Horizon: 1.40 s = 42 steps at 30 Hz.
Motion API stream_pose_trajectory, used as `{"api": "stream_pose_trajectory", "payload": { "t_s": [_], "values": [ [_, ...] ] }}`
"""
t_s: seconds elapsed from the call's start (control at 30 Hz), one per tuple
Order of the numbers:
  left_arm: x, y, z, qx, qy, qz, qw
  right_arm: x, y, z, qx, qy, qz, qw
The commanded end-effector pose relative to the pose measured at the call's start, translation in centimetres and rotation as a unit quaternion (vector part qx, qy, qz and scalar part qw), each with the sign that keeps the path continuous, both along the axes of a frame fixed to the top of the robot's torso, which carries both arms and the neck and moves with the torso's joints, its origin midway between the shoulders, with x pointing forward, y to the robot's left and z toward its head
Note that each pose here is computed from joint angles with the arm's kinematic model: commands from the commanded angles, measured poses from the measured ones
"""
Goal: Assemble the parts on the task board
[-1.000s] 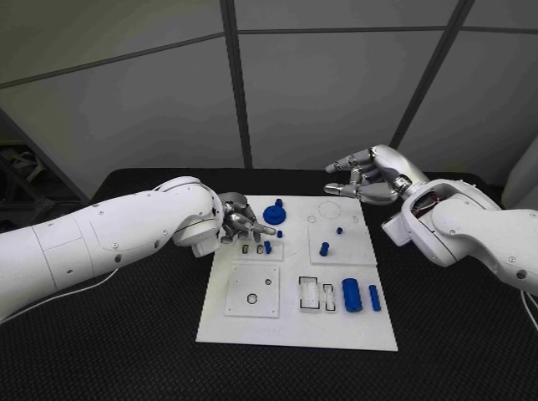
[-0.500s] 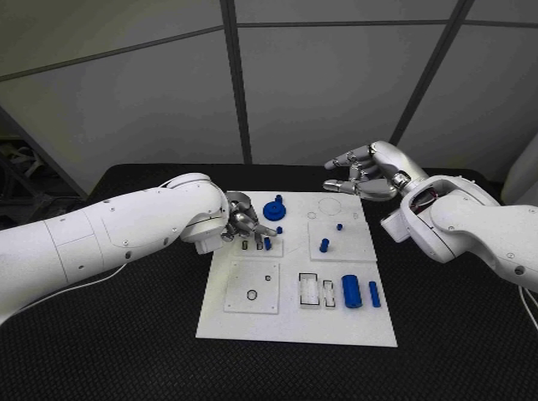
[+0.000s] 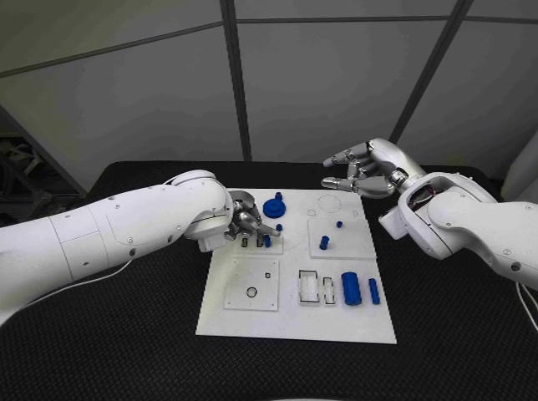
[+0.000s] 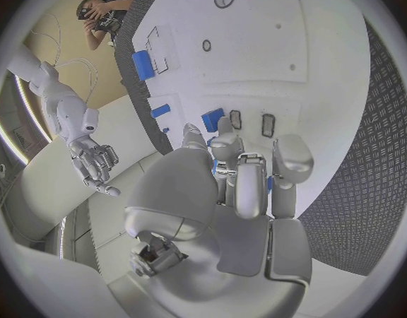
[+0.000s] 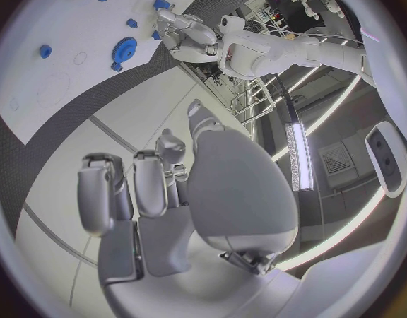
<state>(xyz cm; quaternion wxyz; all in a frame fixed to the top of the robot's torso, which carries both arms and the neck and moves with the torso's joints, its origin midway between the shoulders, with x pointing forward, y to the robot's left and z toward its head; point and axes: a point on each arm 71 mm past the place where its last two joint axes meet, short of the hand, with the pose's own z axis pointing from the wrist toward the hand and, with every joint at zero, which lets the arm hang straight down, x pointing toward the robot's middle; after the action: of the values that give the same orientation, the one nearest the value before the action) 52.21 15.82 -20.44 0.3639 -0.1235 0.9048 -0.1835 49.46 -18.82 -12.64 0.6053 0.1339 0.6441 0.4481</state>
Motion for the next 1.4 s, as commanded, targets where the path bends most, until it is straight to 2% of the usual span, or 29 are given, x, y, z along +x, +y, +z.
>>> {"api": "stream_pose_trajectory", "payload": {
  "t_s": [0.03,0.9,1.4],
  "values": [
    [0.00,-0.11,0.06,0.008,0.003,-0.004,1.000,0.01,0.13,0.14,-0.003,-0.002,0.004,1.000],
    [-0.12,-0.64,-0.07,0.021,0.014,-0.016,1.000,-0.11,0.14,0.08,-0.013,0.002,0.005,1.000],
    [-0.29,-0.68,0.24,-0.004,0.001,-0.011,1.000,0.02,0.14,0.00,-0.015,0.004,0.005,1.000]
  ]
}}
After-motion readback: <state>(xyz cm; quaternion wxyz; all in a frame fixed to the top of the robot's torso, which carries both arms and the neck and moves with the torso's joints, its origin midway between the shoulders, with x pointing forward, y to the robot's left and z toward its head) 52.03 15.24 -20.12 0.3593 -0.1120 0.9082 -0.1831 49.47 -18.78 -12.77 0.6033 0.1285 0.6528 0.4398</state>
